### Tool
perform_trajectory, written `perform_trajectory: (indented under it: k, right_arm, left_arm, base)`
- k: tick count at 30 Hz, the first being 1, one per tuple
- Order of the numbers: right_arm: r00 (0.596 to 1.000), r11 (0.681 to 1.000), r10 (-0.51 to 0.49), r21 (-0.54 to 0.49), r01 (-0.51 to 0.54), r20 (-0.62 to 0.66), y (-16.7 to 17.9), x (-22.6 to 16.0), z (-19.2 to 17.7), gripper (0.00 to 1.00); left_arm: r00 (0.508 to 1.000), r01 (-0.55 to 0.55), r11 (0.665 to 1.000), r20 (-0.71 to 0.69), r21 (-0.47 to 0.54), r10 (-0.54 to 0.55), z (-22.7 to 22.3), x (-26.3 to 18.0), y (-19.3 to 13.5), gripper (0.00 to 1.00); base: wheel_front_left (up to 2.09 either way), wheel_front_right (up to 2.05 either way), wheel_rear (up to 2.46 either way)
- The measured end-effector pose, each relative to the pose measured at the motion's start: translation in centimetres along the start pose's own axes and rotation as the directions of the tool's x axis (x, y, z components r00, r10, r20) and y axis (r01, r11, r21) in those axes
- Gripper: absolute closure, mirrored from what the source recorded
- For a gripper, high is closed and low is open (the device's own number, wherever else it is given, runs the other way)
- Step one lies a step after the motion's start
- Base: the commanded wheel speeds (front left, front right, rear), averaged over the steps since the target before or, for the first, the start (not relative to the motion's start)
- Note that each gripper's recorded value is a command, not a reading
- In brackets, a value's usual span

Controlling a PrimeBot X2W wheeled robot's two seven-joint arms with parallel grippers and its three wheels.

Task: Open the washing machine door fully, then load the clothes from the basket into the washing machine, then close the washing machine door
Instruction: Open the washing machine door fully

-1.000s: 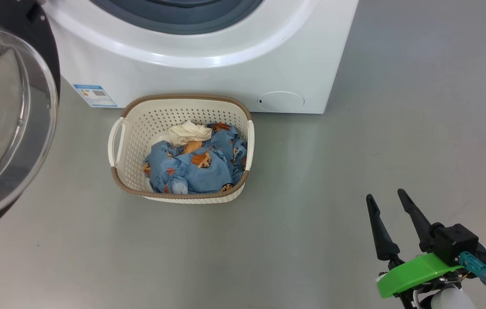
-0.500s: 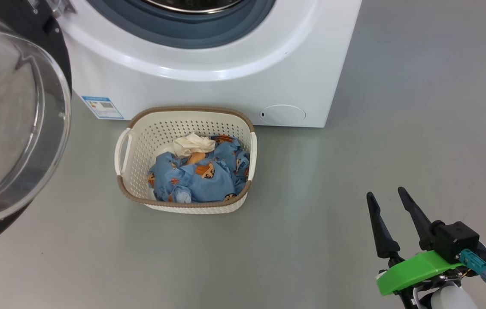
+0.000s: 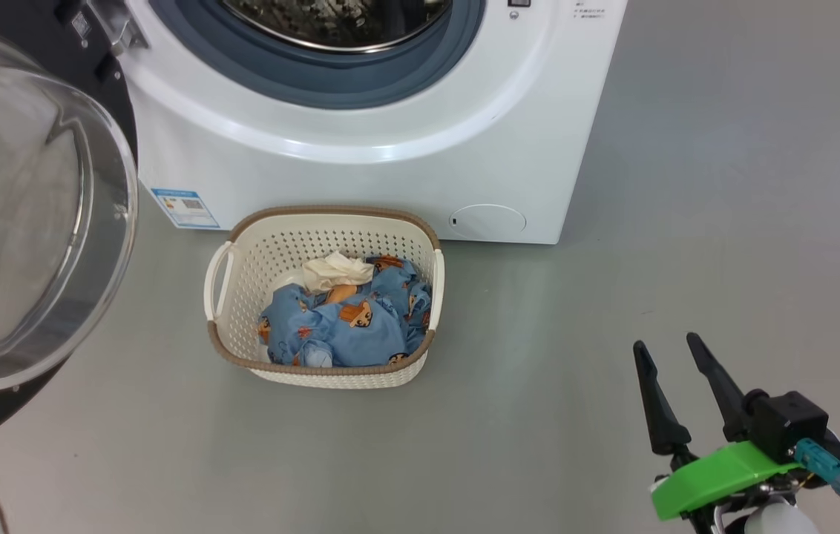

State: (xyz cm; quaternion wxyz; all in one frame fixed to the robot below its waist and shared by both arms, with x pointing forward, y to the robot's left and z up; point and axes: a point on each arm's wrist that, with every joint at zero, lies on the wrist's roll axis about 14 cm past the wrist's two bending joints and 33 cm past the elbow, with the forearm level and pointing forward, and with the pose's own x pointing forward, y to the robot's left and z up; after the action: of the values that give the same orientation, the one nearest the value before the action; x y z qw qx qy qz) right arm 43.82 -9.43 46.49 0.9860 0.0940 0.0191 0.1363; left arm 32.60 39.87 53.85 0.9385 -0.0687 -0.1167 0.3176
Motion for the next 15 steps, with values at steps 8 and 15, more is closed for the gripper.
perform_trajectory:
  k: [8,15]
  right_arm:
    - [1.000,1.000,-0.020,0.001,0.020,-0.003,-0.5,-1.3,0.1,0.00]
    - [0.999,0.999,-0.041,-0.010,0.041,0.036,-1.1,-2.2,1.6,0.00]
  left_arm:
    - [0.988,0.153,0.988,-0.012,-0.013,-0.154,-0.2,-1.7,-4.4,0.00]
    - [0.956,0.290,0.955,-0.020,-0.062,-0.292,-0.5,-3.5,-8.8,0.00]
  base:
    - [0.00,0.00,0.00]
    - [0.00,0.00,0.00]
